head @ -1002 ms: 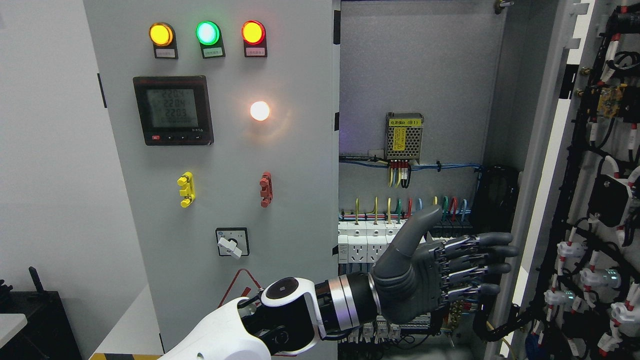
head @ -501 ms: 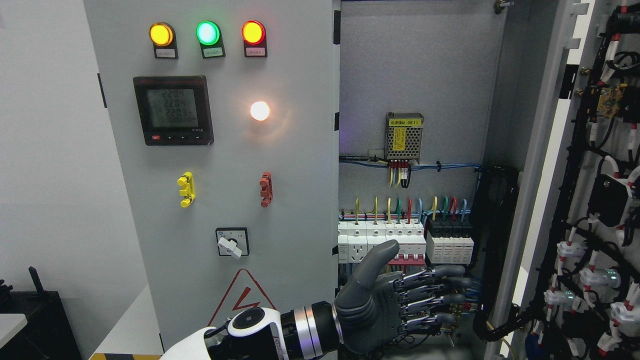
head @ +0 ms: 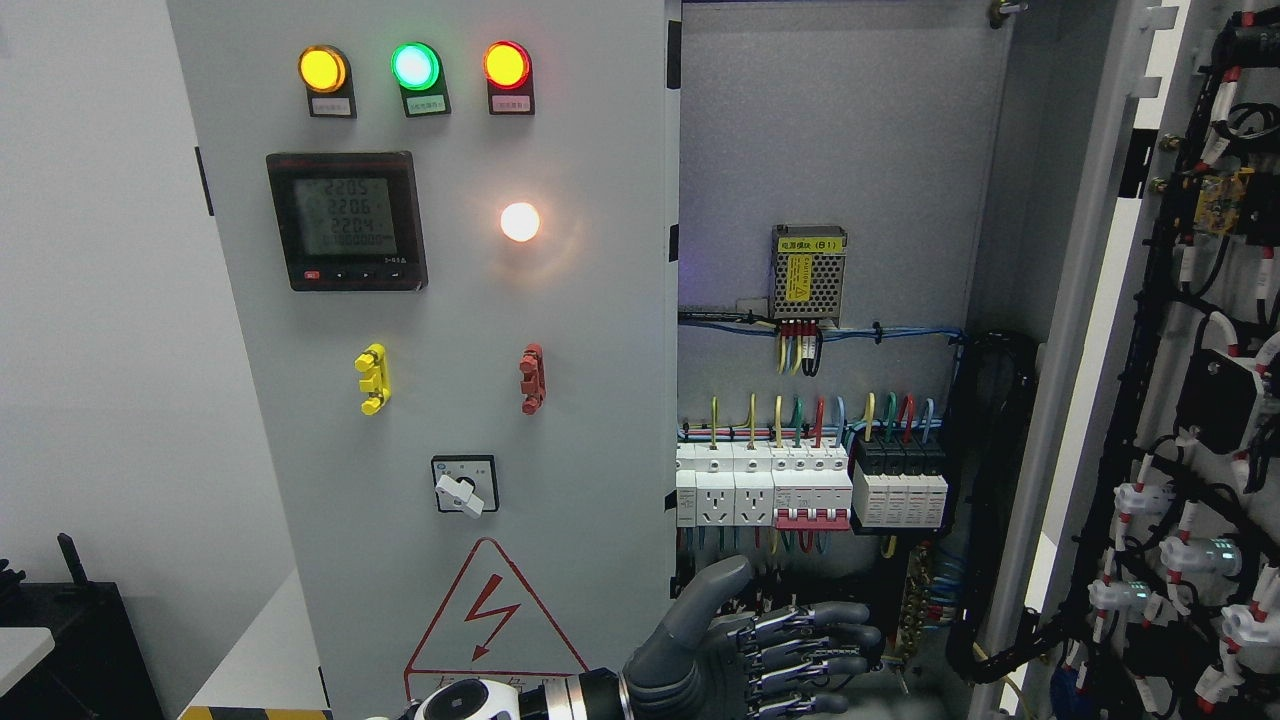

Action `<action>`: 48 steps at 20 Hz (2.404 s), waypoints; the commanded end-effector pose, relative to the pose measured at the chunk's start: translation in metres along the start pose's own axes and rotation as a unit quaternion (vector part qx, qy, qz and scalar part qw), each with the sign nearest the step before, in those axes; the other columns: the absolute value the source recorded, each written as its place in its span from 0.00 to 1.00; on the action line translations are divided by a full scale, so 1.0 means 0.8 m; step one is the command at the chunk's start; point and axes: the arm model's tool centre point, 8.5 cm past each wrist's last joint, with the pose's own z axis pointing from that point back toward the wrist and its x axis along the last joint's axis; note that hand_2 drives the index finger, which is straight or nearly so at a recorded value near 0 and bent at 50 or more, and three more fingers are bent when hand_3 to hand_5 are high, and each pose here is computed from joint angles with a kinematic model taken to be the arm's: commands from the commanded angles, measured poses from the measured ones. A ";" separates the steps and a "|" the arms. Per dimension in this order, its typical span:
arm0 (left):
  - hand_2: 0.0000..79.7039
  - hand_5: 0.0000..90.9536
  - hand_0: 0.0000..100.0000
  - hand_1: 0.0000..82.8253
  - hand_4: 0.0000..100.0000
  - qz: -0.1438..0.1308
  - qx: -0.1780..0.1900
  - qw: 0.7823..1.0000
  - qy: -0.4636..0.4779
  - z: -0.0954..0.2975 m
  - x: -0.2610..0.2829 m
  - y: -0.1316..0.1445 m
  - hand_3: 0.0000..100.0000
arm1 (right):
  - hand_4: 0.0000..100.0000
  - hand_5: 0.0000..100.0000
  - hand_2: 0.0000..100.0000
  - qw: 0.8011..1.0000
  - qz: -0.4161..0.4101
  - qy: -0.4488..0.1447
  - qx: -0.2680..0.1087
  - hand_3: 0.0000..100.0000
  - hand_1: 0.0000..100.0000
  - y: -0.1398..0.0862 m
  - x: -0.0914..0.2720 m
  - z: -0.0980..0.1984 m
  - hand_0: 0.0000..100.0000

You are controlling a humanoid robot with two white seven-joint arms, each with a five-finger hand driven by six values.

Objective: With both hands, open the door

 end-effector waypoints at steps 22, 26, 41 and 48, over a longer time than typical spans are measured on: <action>0.00 0.00 0.00 0.00 0.04 0.046 0.141 0.983 0.109 0.198 -0.117 0.036 0.00 | 0.00 0.00 0.00 1.000 0.000 -0.001 0.000 0.00 0.00 0.000 0.000 0.000 0.00; 0.00 0.00 0.00 0.00 0.04 0.058 0.167 0.976 0.132 0.235 -0.135 0.036 0.00 | 0.00 0.00 0.00 1.000 0.000 0.000 0.000 0.00 0.00 0.000 0.000 0.000 0.00; 0.00 0.00 0.00 0.00 0.04 0.102 0.229 0.947 0.201 0.400 -0.214 -0.014 0.00 | 0.00 0.00 0.00 1.000 0.000 -0.001 0.000 0.00 0.00 0.000 0.001 0.000 0.00; 0.00 0.00 0.00 0.00 0.04 0.103 0.236 0.937 0.238 0.455 -0.280 -0.069 0.00 | 0.00 0.00 0.00 1.000 0.000 -0.001 0.000 0.00 0.00 0.000 0.001 0.000 0.00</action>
